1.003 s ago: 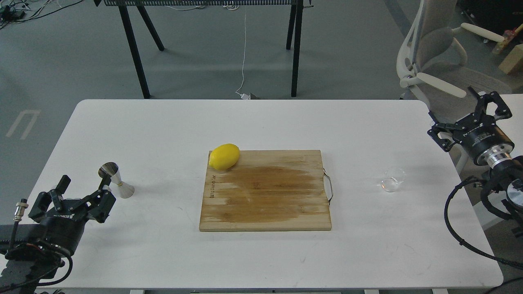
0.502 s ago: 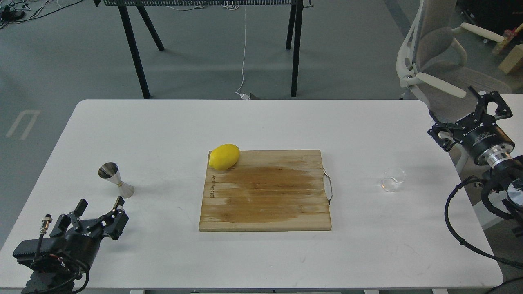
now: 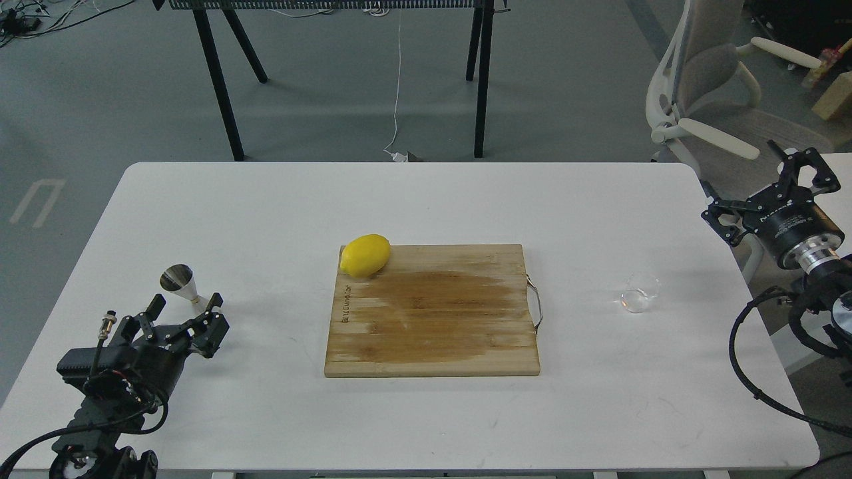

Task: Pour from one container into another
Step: 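Reach the left gripper to the steel jigger and close on it, then lift the steel jigger with the left gripper up off the table, then carry the jigger over the cutting board and lower it, then set the jigger upright on the board beside the lemon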

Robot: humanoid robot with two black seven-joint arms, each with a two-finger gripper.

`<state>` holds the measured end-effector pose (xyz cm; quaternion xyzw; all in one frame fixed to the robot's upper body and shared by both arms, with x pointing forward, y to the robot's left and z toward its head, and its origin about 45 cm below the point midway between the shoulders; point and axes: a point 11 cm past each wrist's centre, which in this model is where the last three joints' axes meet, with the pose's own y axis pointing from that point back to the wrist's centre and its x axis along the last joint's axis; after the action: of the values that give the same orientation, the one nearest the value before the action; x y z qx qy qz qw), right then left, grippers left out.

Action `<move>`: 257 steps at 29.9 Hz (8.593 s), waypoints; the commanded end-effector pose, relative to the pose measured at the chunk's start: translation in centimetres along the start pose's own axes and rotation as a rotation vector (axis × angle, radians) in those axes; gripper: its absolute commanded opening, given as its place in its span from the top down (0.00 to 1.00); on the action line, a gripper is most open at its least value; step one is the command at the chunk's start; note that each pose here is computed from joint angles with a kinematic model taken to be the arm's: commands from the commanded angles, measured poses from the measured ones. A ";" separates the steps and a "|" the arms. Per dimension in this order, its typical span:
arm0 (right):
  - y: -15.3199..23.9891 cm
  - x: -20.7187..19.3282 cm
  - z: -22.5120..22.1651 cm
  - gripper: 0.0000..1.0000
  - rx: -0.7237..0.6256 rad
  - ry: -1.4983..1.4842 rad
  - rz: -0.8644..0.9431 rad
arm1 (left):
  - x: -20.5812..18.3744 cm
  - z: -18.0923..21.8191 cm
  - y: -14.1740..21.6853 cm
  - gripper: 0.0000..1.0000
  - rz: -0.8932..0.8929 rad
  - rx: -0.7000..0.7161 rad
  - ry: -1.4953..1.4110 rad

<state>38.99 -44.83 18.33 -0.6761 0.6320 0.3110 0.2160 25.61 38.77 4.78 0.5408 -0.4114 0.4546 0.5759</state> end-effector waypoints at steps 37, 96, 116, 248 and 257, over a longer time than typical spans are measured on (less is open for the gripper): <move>0.7 0.8 0.3 0.00 -0.008 0.001 0.018 | 0.2 -0.8 -4.2 0.97 0.043 0.057 -0.019; 1.1 2.9 1.7 0.00 -0.048 0.020 0.090 | 21.8 18.3 -16.0 0.91 -0.018 -0.518 0.124; 1.0 2.7 1.7 0.00 -0.049 0.022 0.086 | 13.9 31.4 -6.3 0.92 0.189 -0.966 -0.201; 0.7 2.3 3.3 0.00 -0.061 -0.008 0.073 | 2.3 25.7 -3.7 0.14 0.075 -0.836 -0.138; 0.7 2.3 3.3 0.00 -0.061 -0.008 0.073 | 3.1 26.3 -3.6 0.13 0.100 -0.849 -0.134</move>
<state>37.81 -44.31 14.51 -0.6576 0.6456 0.3406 0.1862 30.24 13.00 8.61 0.2671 -0.6218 0.2352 0.6977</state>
